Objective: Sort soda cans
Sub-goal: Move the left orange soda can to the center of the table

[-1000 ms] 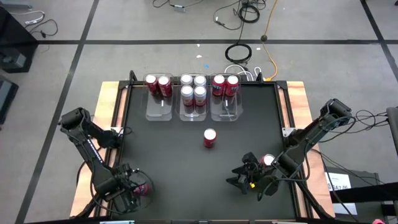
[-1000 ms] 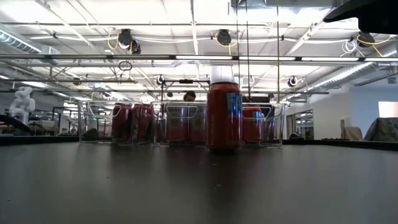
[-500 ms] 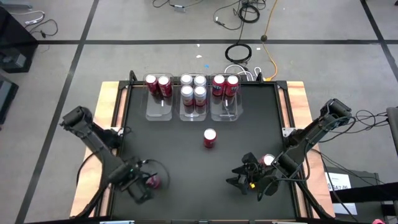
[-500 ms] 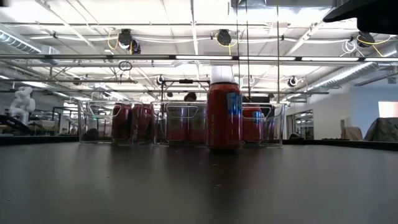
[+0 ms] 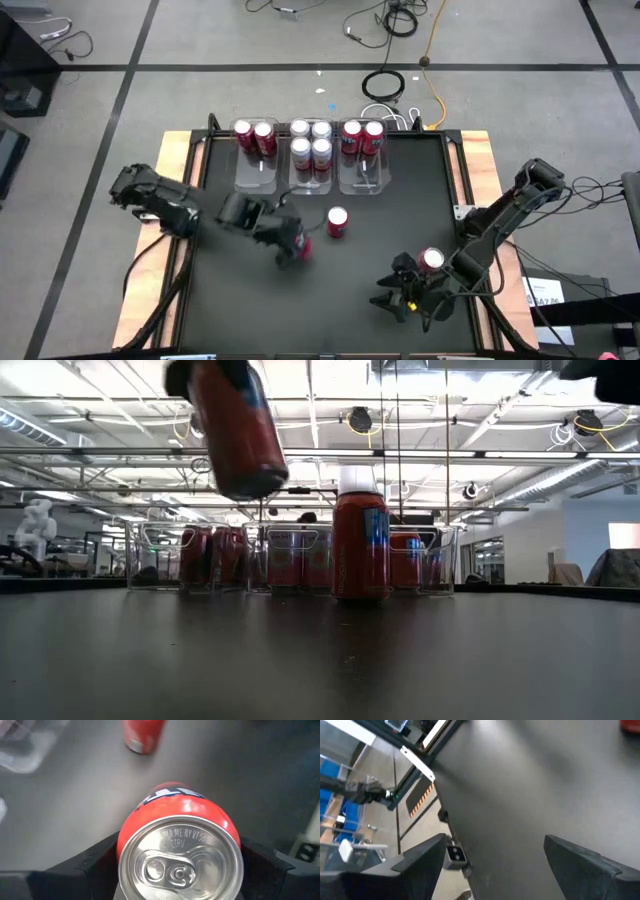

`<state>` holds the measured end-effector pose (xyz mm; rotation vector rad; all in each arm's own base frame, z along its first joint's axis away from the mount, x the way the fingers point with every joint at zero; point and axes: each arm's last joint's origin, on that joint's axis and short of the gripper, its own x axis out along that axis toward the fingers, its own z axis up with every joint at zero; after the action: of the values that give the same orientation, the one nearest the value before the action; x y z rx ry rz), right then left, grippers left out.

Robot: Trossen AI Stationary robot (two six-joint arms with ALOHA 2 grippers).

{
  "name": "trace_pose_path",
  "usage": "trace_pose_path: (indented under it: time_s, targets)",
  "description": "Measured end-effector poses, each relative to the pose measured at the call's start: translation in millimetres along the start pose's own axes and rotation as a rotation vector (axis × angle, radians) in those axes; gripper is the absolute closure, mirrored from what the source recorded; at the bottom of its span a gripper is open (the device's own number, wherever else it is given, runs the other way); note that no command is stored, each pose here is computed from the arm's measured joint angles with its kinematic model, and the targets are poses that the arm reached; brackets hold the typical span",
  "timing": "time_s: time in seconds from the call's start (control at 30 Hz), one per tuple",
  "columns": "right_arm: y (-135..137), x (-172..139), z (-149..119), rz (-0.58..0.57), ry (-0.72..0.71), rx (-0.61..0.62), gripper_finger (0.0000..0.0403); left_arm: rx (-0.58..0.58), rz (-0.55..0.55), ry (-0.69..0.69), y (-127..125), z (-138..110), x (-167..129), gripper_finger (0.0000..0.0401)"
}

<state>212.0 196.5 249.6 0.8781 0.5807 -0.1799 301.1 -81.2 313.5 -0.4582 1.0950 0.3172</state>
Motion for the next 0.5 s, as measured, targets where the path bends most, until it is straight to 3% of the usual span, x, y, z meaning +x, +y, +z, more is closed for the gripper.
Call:
trace_pose_path:
  time_s: [0.3,0.5]
  targets:
    - [2,-7,-12,0.015,0.034,-0.05,0.0074,-0.045,0.035,0.079,49,54,43,0.0083]
    - [2,-8,-12,0.015,0.031,-0.081,0.0074,-0.086,0.055,0.151,74,70,76,0.0083]
